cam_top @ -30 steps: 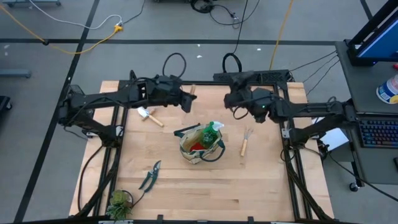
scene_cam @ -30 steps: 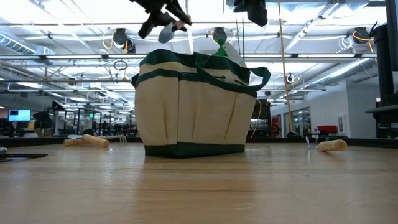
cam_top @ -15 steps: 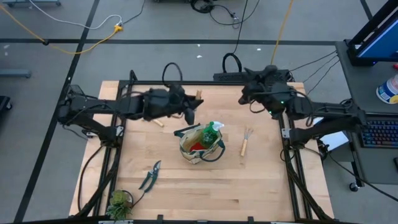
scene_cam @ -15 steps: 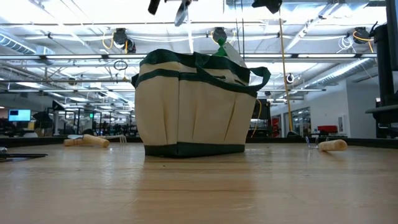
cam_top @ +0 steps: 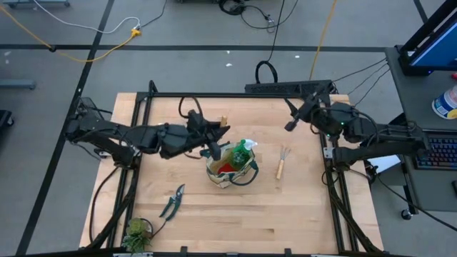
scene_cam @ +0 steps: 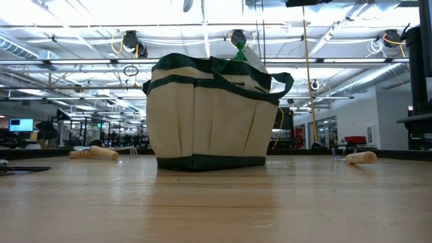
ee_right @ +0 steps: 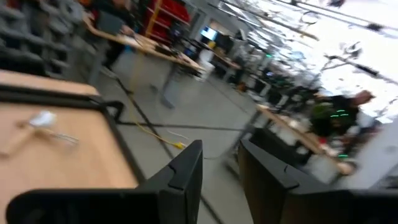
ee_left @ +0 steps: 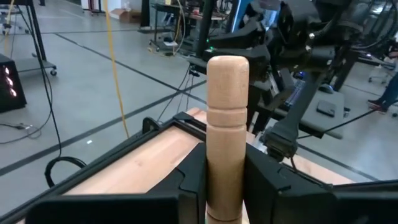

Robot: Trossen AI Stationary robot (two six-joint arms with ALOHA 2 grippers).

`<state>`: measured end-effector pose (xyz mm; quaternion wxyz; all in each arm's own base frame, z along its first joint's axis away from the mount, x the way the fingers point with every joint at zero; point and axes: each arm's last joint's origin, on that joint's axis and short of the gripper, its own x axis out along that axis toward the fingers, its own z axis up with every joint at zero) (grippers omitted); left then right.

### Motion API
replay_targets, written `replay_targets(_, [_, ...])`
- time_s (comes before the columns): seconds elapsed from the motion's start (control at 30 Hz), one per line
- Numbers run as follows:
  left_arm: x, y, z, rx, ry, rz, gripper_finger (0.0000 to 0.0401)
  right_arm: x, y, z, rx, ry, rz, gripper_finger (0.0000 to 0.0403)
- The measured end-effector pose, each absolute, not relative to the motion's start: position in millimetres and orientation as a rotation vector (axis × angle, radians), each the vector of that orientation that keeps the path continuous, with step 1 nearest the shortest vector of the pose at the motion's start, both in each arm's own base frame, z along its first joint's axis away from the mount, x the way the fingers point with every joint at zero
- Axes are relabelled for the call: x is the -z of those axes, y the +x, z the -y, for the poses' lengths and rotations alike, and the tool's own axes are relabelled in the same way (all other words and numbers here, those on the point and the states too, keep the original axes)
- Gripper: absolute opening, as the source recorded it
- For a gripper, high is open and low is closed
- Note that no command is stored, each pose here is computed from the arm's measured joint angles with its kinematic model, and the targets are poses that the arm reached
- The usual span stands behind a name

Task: Pick & Place Garden tools in Gardening bag
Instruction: Put the right trowel into the gardening bag

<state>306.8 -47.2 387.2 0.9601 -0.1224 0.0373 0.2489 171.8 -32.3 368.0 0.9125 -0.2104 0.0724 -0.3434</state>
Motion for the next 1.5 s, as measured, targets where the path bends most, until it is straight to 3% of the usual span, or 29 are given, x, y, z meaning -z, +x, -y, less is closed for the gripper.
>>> replay_targets(0.63, [-349, 343, 83, -0.549, -0.247, -0.077, 0.0069, -320, 157, 19, 0.271, 0.003, -0.049, 0.0096])
replay_targets(1.5, [-266, 372, 106, -0.865, -0.285, -0.115, 0.0069, -313, 155, 17, 0.234, 0.065, -0.087, 0.0096])
